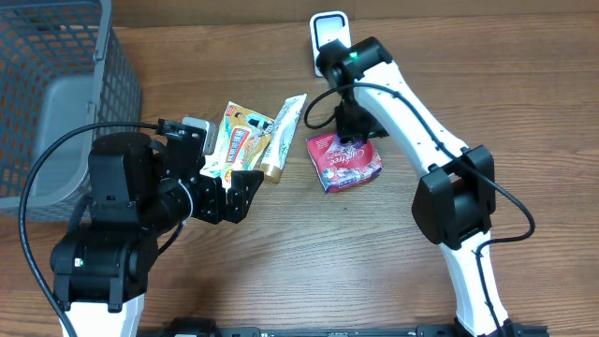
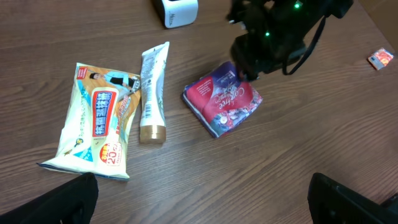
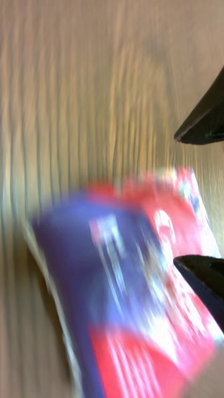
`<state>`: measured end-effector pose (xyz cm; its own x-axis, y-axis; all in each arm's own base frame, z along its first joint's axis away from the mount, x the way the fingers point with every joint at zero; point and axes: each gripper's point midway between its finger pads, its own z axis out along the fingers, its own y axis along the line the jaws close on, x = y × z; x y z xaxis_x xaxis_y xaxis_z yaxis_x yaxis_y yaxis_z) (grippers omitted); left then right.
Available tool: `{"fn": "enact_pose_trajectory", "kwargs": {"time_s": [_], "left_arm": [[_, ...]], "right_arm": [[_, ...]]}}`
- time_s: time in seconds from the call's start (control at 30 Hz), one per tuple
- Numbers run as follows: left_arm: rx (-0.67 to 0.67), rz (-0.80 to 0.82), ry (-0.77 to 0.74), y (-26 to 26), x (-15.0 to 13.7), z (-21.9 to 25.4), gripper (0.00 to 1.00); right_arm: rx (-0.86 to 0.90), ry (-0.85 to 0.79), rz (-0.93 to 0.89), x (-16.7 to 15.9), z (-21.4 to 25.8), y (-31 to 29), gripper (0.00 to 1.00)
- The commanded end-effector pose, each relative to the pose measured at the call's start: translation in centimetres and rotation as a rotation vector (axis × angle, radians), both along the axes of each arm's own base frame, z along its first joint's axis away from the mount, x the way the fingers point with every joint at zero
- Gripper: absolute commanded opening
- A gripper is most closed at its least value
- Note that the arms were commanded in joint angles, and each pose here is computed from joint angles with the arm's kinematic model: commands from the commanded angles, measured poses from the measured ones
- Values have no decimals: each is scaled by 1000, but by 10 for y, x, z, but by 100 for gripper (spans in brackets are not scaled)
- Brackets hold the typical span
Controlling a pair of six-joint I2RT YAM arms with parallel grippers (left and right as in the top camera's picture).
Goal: Scan the item barcode
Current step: 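Lift the purple-red pack and carry it to the right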
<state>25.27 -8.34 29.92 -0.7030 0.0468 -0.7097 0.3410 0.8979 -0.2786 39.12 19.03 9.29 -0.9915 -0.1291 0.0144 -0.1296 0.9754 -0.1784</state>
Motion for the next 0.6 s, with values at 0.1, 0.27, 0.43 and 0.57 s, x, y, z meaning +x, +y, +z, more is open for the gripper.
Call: {"fn": "enact_pose_trajectory", "kwargs": {"time_s": [0.1,0.27,0.43,0.57], "left_arm": [[17,-3,-31,3,2,7,100],[17,-3,-31,3,2,7,100],[17,-3,-31,3,2,7,100],[17,-3,-31,3,2,7,100]], "right_arm": [[153,20,287,-28,6,74,62],[52,-62,320,-28,-6,86,63],[-55,-138,314,-25,-24,84,63],[-137,-242,329,-9,-28,82,62]]}}
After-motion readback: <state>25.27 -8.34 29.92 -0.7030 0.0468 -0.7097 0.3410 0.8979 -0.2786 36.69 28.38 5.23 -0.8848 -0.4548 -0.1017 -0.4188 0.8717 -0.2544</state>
